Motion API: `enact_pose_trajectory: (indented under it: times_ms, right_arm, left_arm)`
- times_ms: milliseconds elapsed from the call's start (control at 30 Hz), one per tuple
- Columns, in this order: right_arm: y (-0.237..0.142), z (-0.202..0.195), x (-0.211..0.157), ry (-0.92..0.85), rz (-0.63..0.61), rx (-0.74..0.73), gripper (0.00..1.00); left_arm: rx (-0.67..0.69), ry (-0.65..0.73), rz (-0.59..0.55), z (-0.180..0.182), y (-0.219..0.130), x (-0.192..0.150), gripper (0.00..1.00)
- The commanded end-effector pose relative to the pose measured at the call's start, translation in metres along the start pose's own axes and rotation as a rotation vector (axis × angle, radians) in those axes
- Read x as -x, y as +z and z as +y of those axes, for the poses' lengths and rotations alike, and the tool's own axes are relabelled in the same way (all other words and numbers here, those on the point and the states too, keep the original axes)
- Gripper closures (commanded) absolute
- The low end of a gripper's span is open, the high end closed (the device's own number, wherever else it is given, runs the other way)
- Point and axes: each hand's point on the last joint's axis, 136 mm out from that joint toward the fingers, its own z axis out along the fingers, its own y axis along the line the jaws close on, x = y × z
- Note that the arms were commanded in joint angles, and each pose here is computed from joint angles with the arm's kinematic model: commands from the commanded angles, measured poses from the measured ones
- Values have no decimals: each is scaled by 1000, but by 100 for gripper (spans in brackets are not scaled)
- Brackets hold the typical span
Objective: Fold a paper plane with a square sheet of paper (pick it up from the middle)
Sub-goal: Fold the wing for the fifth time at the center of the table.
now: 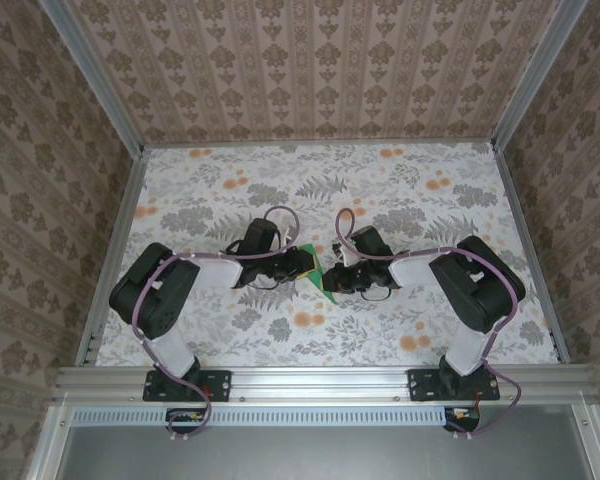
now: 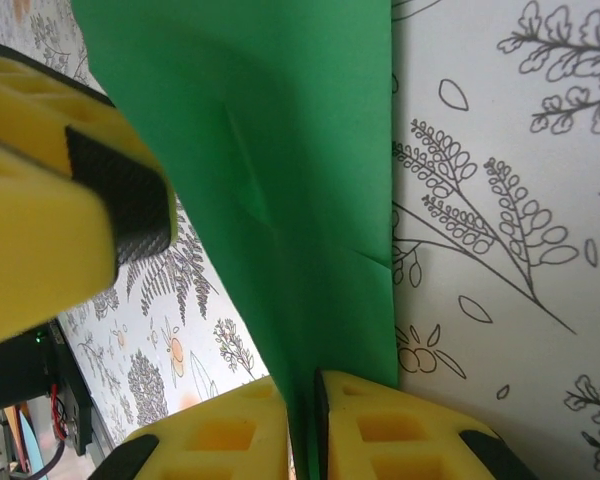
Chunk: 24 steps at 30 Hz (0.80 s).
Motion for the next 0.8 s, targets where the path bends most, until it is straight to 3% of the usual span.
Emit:
enact_pose_trajectory:
  times_ms: [0, 300, 500, 767]
  right_arm:
    - [9, -24, -19, 60, 64, -82, 84]
    - [8, -21, -17, 64, 67, -81, 87]
    - [4, -15, -14, 59, 64, -75, 79]
    - [-11, -2, -21, 46, 88, -62, 79]
  left_arm:
    - [-8, 19, 23, -2, 3, -7, 77]
    - [53, -20, 24, 20, 16, -9, 83]
    - [94, -37, 38, 32, 20, -11, 85]
    - [124, -46, 49, 39, 19, -14, 85]
